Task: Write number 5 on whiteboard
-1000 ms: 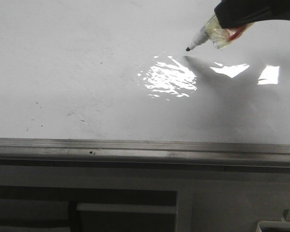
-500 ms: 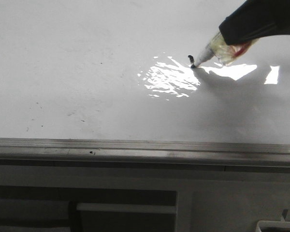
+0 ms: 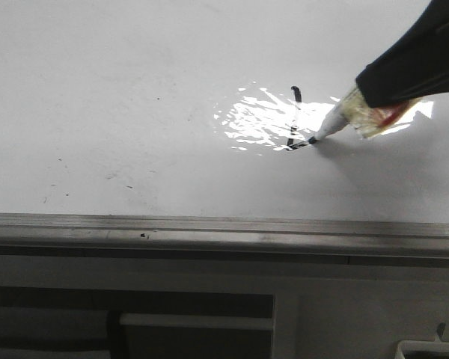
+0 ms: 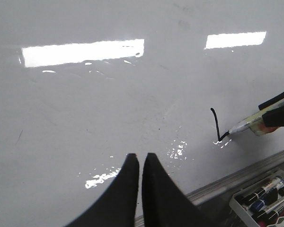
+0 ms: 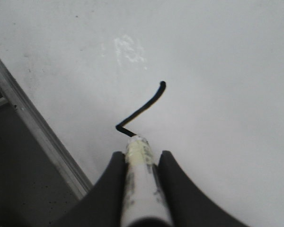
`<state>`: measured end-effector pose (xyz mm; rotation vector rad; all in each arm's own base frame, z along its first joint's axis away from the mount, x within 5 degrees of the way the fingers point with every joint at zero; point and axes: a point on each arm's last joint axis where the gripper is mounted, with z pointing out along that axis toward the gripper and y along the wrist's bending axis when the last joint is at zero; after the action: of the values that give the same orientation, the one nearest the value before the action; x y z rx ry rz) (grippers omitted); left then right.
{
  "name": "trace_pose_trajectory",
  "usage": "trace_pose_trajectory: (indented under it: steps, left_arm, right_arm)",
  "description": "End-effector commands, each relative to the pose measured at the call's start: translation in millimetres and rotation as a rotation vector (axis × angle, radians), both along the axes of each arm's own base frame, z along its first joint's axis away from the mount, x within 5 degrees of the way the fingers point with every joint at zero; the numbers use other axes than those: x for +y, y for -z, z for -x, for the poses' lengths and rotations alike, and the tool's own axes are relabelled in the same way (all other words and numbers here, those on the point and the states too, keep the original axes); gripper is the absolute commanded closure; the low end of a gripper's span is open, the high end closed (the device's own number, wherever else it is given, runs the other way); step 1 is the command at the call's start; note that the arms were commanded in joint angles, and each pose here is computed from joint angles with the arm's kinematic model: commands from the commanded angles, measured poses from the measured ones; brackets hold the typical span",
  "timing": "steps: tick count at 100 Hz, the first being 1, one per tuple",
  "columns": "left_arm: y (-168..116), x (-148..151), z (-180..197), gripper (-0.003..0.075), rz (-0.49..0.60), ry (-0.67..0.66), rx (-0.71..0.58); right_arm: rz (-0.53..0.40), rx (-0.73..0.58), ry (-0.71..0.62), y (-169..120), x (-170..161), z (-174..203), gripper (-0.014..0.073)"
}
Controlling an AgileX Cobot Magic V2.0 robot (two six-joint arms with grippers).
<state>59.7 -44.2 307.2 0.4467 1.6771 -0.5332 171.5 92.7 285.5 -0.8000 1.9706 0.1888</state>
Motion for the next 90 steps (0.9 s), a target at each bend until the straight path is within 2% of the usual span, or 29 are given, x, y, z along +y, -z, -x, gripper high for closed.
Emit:
trace_pose_trajectory:
  steps: [1, 17, 32, 66, 73, 90]
  left_arm:
    - [-14.9, 1.1, -0.9, 0.0741, 0.071, -0.018, -0.066]
    - [-14.9, 1.1, -0.9, 0.0741, 0.071, -0.018, -0.066]
    - [-15.4, 1.0, -1.3, 0.0741, 0.074, -0.020, -0.071]
    - [-17.9, 1.4, -1.7, 0.0741, 0.092, -0.026, -0.092]
    - [-18.0, 1.3, -1.6, 0.0741, 0.095, -0.025, -0.090]
    - [-17.8, 1.3, -1.6, 0.0741, 0.096, -0.024, -0.087]
  right_arm:
    - [0.042, -0.065, 0.048, -9.4, -13.9, -4.3, 0.0636]
    - [0.055, -0.004, 0.038, -8.3, -19.7, 10.3, 0.0636]
    - [-0.012, 0.066, 0.023, 5.9, -12.8, 17.0, 0.0636]
    - [-0.015, 0.056, -0.079, 15.9, 14.2, 13.0, 0.0636]
    - [-0.030, 0.031, -0.084, 6.6, 14.2, 14.3, 0.0636]
    - [-0.116, -0.128, -0.091, -43.4, 11.8, 18.8, 0.0637]
